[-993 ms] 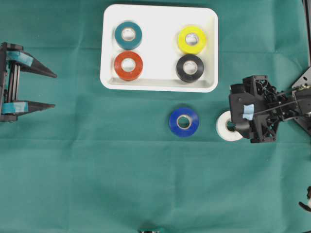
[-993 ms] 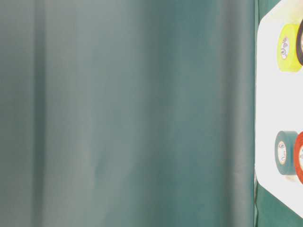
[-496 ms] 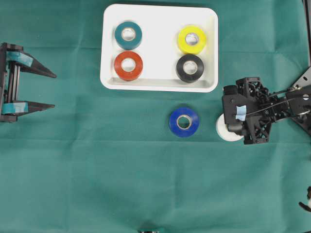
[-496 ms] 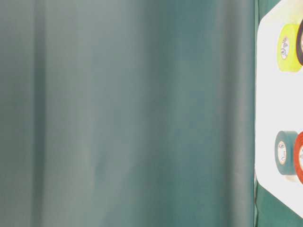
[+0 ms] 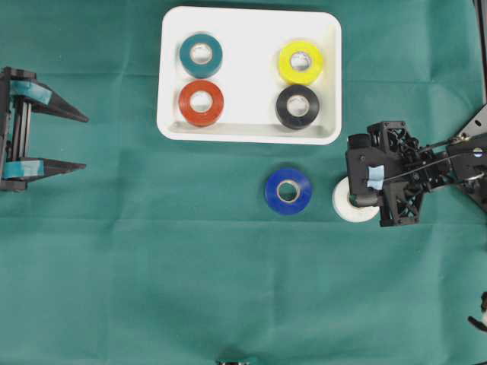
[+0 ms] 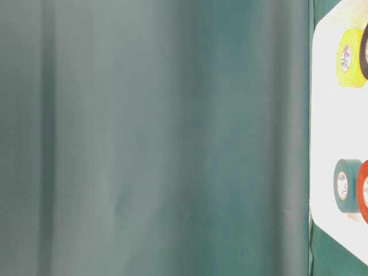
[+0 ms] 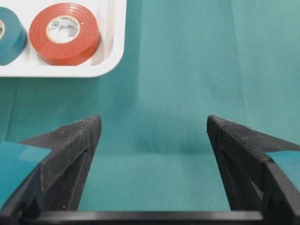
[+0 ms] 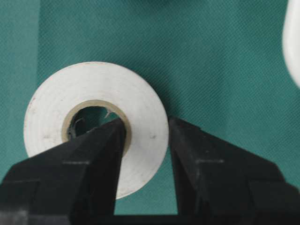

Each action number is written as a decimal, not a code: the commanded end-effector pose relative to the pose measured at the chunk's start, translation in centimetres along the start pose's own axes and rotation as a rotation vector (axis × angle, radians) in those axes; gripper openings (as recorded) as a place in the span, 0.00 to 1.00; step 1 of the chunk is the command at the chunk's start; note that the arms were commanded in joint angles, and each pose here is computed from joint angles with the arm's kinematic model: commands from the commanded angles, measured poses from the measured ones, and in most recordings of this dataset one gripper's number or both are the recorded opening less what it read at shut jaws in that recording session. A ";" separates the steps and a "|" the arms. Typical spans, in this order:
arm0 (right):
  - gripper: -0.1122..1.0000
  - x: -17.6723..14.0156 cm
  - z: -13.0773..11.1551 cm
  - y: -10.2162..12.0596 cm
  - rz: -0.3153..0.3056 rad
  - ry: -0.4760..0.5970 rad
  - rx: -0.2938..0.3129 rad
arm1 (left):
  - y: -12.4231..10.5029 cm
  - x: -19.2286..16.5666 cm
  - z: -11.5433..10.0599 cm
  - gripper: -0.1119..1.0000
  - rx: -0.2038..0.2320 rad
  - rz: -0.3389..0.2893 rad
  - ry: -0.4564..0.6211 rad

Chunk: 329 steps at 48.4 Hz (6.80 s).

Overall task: Put the tape alternately from left to right into the white case.
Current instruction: 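Close the right gripper on the white roll's rim, then lift the white roll and carry it to the tray's top middle, then lower and release the white roll, then raise the right gripper, then retract the right gripper to the right edge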

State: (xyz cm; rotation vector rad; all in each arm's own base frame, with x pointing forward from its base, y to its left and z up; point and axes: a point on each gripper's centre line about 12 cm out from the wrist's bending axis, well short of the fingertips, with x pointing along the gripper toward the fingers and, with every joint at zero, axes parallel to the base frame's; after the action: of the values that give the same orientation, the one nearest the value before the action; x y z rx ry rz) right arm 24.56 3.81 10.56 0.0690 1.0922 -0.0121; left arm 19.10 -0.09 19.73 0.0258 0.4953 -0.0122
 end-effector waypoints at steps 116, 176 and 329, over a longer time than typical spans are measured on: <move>0.11 -0.5 18.2 -14.3 -0.308 -0.090 0.311 | 0.0 0.0 0.2 0.91 0.000 -0.002 -0.012; 0.11 0.3 17.0 -20.8 -0.352 -0.169 0.428 | 0.1 0.0 0.4 0.91 -0.004 0.006 -0.017; 0.66 -10.3 -0.9 -6.8 -0.083 -0.681 0.159 | -3.1 -0.3 1.2 0.91 0.069 -0.140 -0.054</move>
State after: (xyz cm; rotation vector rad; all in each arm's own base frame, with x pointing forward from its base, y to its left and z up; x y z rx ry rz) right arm 18.38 -3.27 18.42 0.1537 0.4311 -0.1969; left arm 18.86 -3.06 19.75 0.0588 0.4759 -0.1638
